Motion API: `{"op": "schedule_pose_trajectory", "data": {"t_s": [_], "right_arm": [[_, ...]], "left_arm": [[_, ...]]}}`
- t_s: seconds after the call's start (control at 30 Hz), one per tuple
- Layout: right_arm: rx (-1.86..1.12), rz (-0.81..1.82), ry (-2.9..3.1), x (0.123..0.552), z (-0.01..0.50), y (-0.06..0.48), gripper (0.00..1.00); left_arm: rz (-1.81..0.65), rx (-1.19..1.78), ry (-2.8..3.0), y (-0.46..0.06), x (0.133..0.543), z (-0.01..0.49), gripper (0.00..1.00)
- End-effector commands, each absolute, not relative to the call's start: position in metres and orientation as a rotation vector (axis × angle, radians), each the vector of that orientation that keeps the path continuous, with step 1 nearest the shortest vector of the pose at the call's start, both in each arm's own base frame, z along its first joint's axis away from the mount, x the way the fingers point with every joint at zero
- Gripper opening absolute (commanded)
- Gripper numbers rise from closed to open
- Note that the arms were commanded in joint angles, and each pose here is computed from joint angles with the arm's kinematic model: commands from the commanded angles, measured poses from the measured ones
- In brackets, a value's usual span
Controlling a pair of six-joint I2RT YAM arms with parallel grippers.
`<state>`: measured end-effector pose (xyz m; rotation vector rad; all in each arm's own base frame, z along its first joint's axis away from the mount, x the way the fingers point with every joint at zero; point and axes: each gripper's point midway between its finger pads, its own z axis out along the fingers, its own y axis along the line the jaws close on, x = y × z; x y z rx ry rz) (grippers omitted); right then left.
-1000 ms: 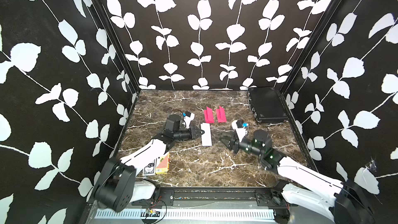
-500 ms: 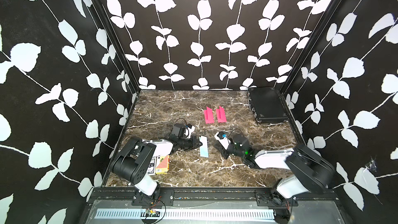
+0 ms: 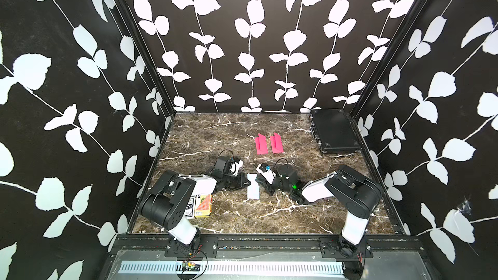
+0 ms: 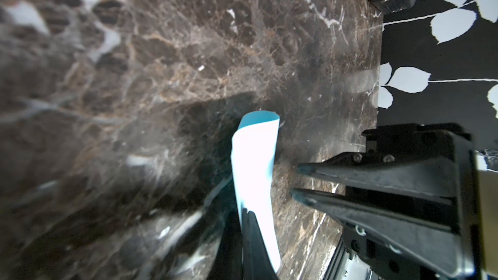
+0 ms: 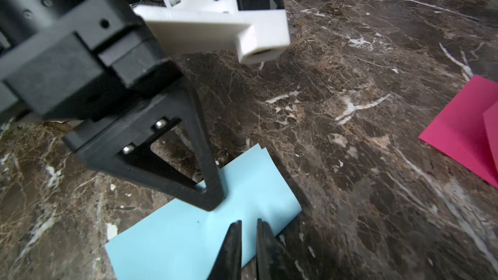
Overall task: Fold the square paper along the opposite sides
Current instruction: Smooth out the paper at the center of the board.
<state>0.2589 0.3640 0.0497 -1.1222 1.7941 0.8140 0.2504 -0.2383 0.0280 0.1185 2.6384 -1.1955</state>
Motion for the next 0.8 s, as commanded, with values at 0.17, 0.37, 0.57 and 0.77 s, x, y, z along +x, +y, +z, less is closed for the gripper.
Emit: {"op": "schedule_pose_trajectory", "data": {"t_s": [0.17, 0.37, 0.57, 0.77], "right_arm": [[-1.154, 0.843, 1.739, 0.254, 0.051, 0.386, 0.11], [-1.196, 0.777, 1.799, 0.245, 0.019, 0.380, 0.06], [-1.219, 0.698, 1.868, 0.235, -0.009, 0.359, 0.03], [-1.263, 0.642, 1.910, 0.224, -0.022, 0.349, 0.02]], "left_arm": [[-1.161, 0.148, 2.661, -0.234, 0.243, 0.022, 0.00], [-1.157, 0.137, 2.672, -0.232, 0.244, 0.016, 0.00], [-1.168, 0.053, 2.661, -0.219, 0.249, 0.012, 0.00], [-1.160, 0.016, 2.656, -0.212, 0.254, 0.010, 0.00]]}}
